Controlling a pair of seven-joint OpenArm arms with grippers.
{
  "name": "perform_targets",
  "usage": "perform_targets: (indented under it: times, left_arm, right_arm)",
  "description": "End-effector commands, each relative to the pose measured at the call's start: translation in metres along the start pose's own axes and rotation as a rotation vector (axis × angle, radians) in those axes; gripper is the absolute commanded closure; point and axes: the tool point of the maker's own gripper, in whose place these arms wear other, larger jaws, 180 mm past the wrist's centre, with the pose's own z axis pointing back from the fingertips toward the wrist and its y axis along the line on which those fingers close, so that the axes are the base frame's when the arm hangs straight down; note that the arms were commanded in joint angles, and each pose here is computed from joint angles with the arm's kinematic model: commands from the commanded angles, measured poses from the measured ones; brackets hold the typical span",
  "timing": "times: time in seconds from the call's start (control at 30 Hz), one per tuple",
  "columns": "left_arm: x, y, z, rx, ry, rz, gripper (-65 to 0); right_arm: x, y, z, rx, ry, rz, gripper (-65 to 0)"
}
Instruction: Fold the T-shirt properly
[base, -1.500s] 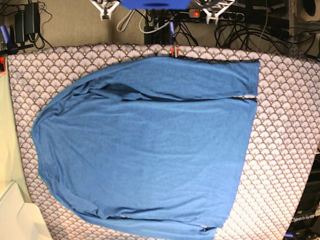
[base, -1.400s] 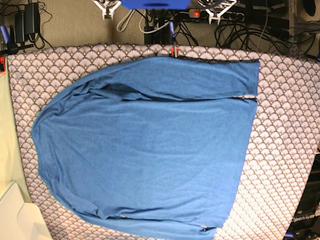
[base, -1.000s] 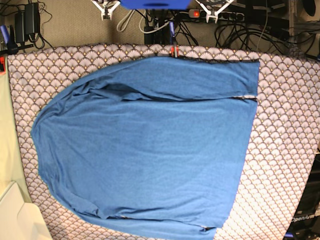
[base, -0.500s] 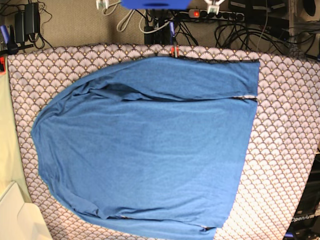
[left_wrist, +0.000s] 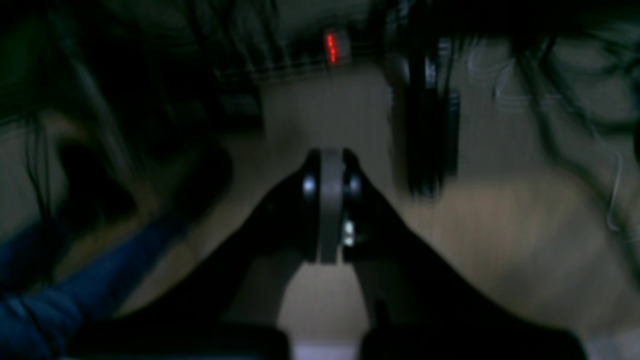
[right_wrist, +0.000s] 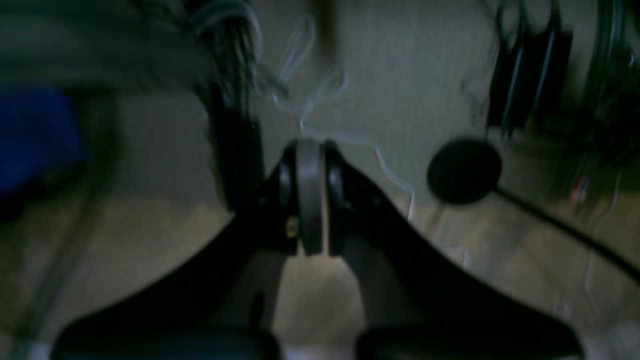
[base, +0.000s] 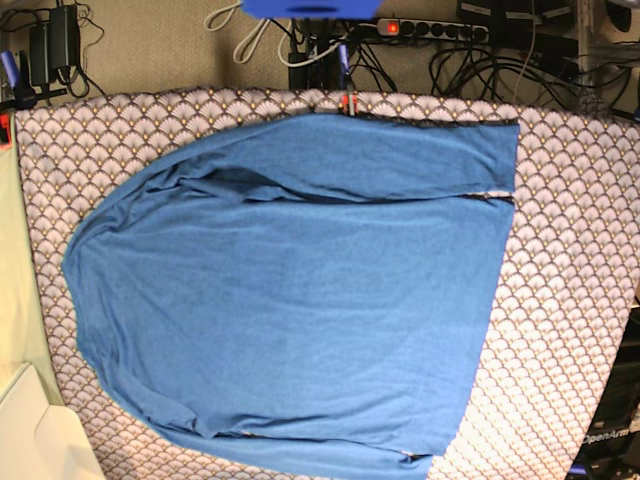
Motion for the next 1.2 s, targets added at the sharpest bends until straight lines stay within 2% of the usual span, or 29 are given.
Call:
perform_targets:
  times: [0.0,0.17,0.3,0.43,0.5,0.6,0.7,0.77,0.87,1.07,1.17]
  left_arm:
    - [0.014,0.001,0.013,-0.013,-0.055,0.007,-0.3]
    - [0.066,0.013,0.05,-0.045,-0.189,0.086,-0.3]
    - [0.11,0.037,0.074,-0.001,-0.309,0.116,-0.4]
    - [0.147,0.055,0.092,0.049,-0.409,0.086,-0.6]
    - [0.161,0.06,0.1,0.062,-0.448,0.08,-4.1]
    - [0.178,0.065,0.108,0.075,-0.497,0.073,-17.6]
    - [0.184,0.066,0.108,0.076,-0.515,0.072,-28.9]
    - [0.195,0.067,0.106,0.079,-0.544,0.072,-32.9]
    - [0.215,0.069,0.102,0.081,-0.6,0.072,-33.0]
    - [0.245,0.075,0.092,0.106,-0.685,0.104,-33.0]
    - [0.25,0.078,0.088,0.113,-0.697,0.115,-33.0]
  right_arm:
    - [0.011,-0.008,0.012,-0.004,-0.045,0.023,0.0]
    - [0.067,-0.014,0.046,-0.019,-0.186,0.035,-0.1]
    - [0.124,-0.026,0.072,-0.055,-0.279,0.041,-0.2]
    - [0.153,-0.031,0.074,-0.073,-0.347,0.039,-6.5]
    - [0.163,-0.031,0.071,-0.076,-0.372,0.036,-13.1]
    - [0.177,-0.031,0.068,-0.077,-0.412,0.035,-22.9]
    - [0.194,-0.03,0.064,-0.073,-0.455,0.034,-27.2]
    - [0.209,-0.028,0.063,-0.058,-0.494,0.042,-27.6]
    - [0.232,-0.023,0.059,-0.027,-0.549,0.059,-27.6]
    - [0.266,-0.027,0.039,-0.04,-0.508,0.054,-27.5]
    - [0.281,-0.024,0.034,-0.016,-0.495,0.096,-27.4]
